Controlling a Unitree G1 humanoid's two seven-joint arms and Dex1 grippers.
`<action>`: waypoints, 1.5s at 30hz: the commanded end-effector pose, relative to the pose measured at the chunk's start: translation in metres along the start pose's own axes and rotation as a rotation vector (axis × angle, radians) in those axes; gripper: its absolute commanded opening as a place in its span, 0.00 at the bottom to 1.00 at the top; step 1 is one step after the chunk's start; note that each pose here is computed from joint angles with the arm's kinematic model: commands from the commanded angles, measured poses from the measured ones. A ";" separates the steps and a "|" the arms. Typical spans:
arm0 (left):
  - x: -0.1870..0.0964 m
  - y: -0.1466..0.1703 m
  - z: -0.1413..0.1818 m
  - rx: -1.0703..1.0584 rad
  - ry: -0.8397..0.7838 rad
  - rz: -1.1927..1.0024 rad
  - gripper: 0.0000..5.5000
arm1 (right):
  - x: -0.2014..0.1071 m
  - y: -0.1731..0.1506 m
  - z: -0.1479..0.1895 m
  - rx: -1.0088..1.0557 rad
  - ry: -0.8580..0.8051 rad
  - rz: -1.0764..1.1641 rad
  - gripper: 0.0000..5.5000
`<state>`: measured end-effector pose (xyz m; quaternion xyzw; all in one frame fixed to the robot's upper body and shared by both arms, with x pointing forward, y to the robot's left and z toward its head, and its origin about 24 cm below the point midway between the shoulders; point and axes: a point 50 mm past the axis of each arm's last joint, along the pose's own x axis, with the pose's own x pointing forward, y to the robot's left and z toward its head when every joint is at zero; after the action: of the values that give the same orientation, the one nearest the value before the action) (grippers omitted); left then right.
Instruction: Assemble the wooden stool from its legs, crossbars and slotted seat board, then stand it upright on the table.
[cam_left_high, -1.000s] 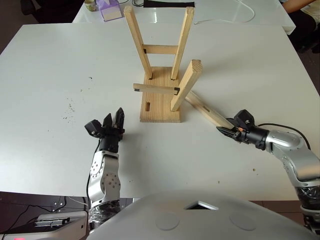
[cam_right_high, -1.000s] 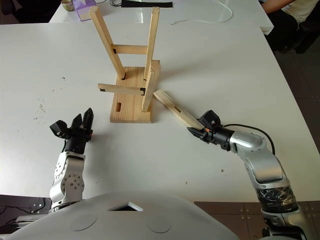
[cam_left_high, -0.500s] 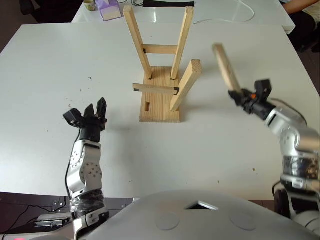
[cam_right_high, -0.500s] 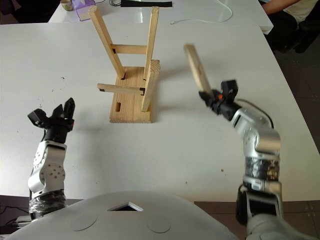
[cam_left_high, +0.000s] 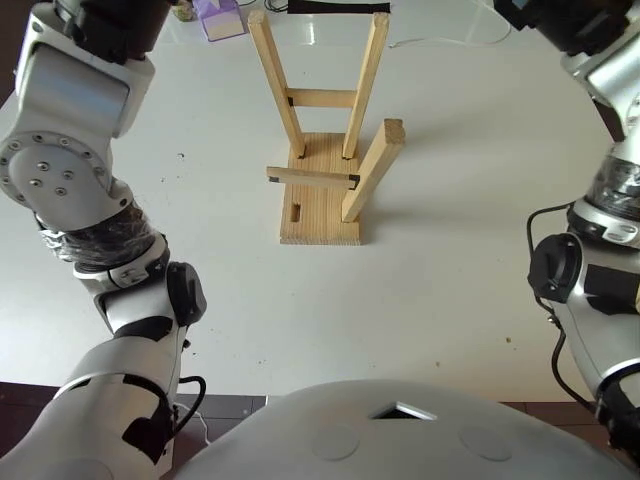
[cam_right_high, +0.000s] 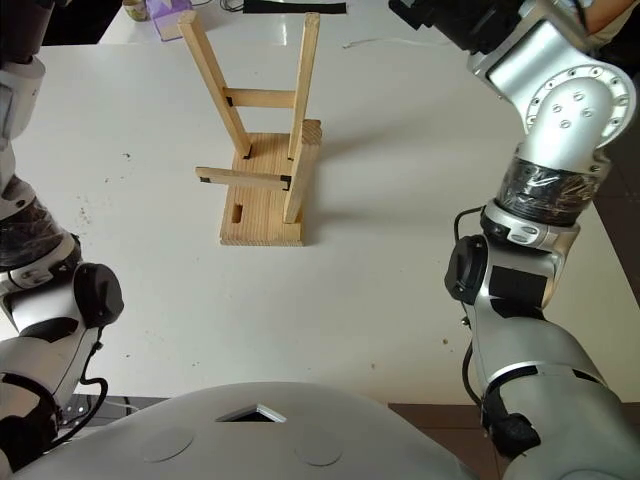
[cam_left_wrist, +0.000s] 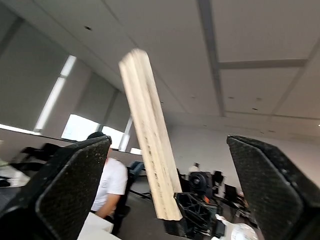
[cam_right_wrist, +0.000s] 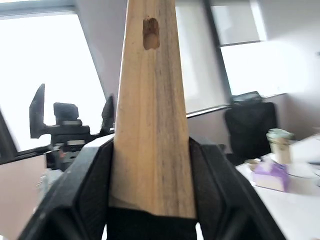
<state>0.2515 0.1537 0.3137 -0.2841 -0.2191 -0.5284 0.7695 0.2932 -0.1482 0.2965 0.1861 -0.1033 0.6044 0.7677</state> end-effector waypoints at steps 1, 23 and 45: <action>-0.004 -0.010 -0.003 -0.059 0.073 -0.061 0.78 | -0.009 0.022 0.006 0.015 0.105 0.186 0.37; -0.016 -0.024 -0.005 -0.187 0.148 -0.185 0.78 | -0.021 0.030 -0.035 0.104 0.338 0.357 0.37; -0.022 -0.025 -0.008 -0.091 0.129 -0.158 0.38 | -0.022 0.026 -0.032 0.110 0.329 0.318 0.37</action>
<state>0.2221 0.1571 0.2978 -0.2754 -0.1640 -0.6104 0.7244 0.2594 -0.1476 0.2572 0.1211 0.0410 0.7526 0.6460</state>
